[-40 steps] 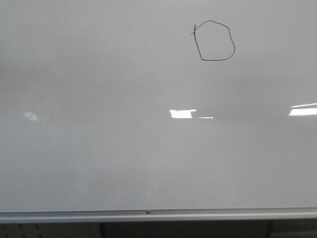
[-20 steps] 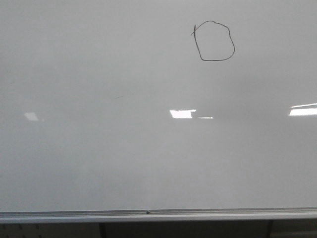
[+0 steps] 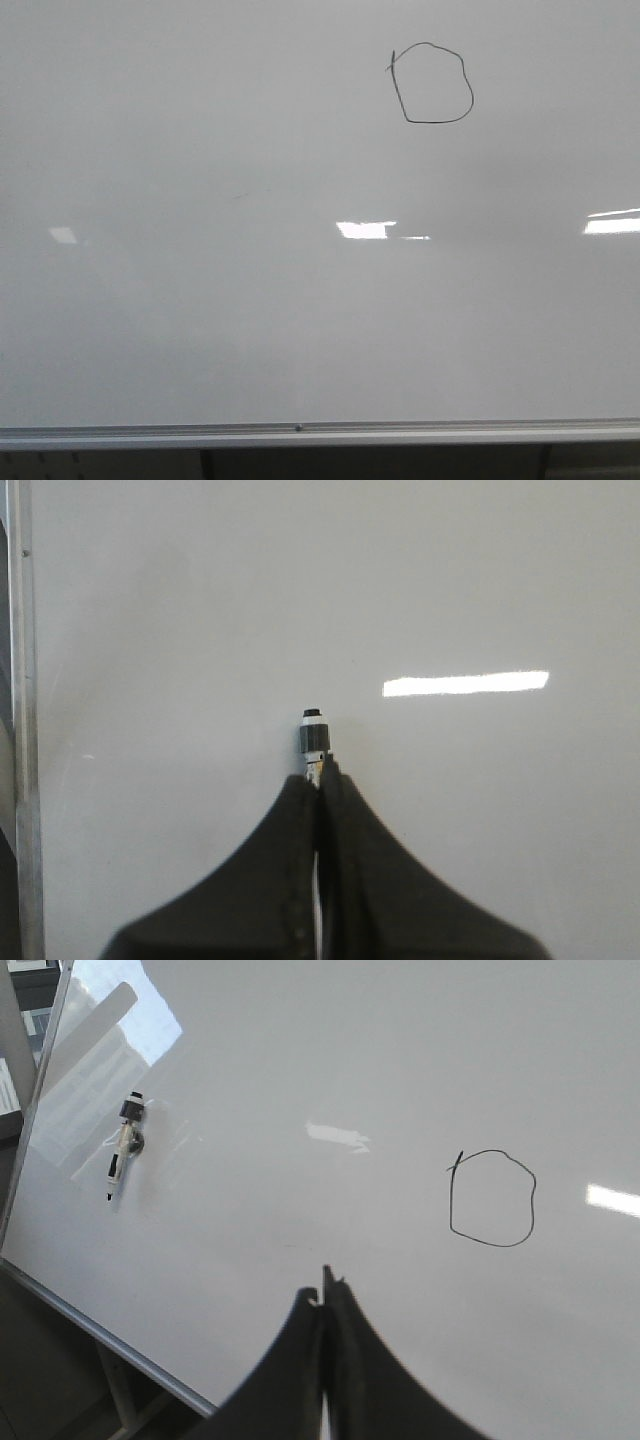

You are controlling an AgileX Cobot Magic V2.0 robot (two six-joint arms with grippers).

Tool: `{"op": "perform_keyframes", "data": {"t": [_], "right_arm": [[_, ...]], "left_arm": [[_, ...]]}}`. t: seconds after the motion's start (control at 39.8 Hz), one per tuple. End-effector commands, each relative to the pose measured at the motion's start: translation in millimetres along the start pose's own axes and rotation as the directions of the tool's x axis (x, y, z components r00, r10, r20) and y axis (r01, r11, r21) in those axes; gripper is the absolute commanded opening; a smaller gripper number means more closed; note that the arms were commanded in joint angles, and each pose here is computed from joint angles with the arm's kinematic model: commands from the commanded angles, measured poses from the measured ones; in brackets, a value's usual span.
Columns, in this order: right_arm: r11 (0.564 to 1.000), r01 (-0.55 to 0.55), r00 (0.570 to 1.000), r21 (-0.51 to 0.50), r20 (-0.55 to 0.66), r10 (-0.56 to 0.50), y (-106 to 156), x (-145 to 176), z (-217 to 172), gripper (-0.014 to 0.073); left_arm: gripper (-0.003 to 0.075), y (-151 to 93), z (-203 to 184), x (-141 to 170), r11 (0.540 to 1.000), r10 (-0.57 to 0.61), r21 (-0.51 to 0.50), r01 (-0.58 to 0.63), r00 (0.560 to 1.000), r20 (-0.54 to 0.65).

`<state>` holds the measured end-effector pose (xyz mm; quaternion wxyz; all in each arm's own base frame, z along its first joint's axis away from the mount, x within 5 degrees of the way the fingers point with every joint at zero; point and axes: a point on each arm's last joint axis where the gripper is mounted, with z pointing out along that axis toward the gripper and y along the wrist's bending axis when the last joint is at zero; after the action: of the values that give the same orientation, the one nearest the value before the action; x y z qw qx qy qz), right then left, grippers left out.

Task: Write number 0 on whiteboard

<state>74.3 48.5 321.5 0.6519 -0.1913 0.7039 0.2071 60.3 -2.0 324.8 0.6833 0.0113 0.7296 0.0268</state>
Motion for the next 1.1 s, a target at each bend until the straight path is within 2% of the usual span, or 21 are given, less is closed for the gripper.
{"op": "perform_keyframes", "data": {"t": [0.0, 0.48, 0.6, 0.8, 0.93, 1.08], "right_arm": [[0.999, -0.017, 0.997, 0.044, 0.079, 0.013, -3.6, -13.3, -1.6, -0.0069], [0.999, -0.017, 0.997, 0.044, 0.079, 0.013, -3.6, -13.3, -1.6, -0.0069], [0.999, -0.017, 0.997, 0.044, 0.079, 0.013, -3.6, -13.3, -1.6, -0.0069], [0.999, -0.017, 0.997, 0.044, 0.079, 0.013, -3.6, -13.3, -1.6, -0.0069], [0.999, -0.017, 0.997, 0.044, 0.079, 0.013, -3.6, -13.3, -1.6, -0.0069], [0.999, -0.017, 0.997, 0.044, 0.079, 0.013, -3.6, -13.3, -1.6, -0.0069]], "left_arm": [[-0.002, 1.6, -3.0, -15.2, 1.0, -0.014, -0.013, 0.015, 0.995, 0.1], [-0.002, 1.8, -3.1, -15.5, 1.0, -0.014, -0.015, 0.015, 0.995, 0.103], [-0.002, 2.3, -1.4, -8.4, 0.999, -0.045, -0.02, 0.048, 0.992, 0.115], [-0.002, 1.4, -4.6, 26.2, 0.997, -0.076, 0.003, 0.076, 0.987, 0.141], [-0.002, -2.4, -7.4, 56.6, 0.996, -0.081, 0.05, 0.075, 0.985, 0.149], [-0.002, -3.9, -5.4, 92.2, 0.993, -0.117, 0.052, 0.11, 0.983, 0.142]]}}
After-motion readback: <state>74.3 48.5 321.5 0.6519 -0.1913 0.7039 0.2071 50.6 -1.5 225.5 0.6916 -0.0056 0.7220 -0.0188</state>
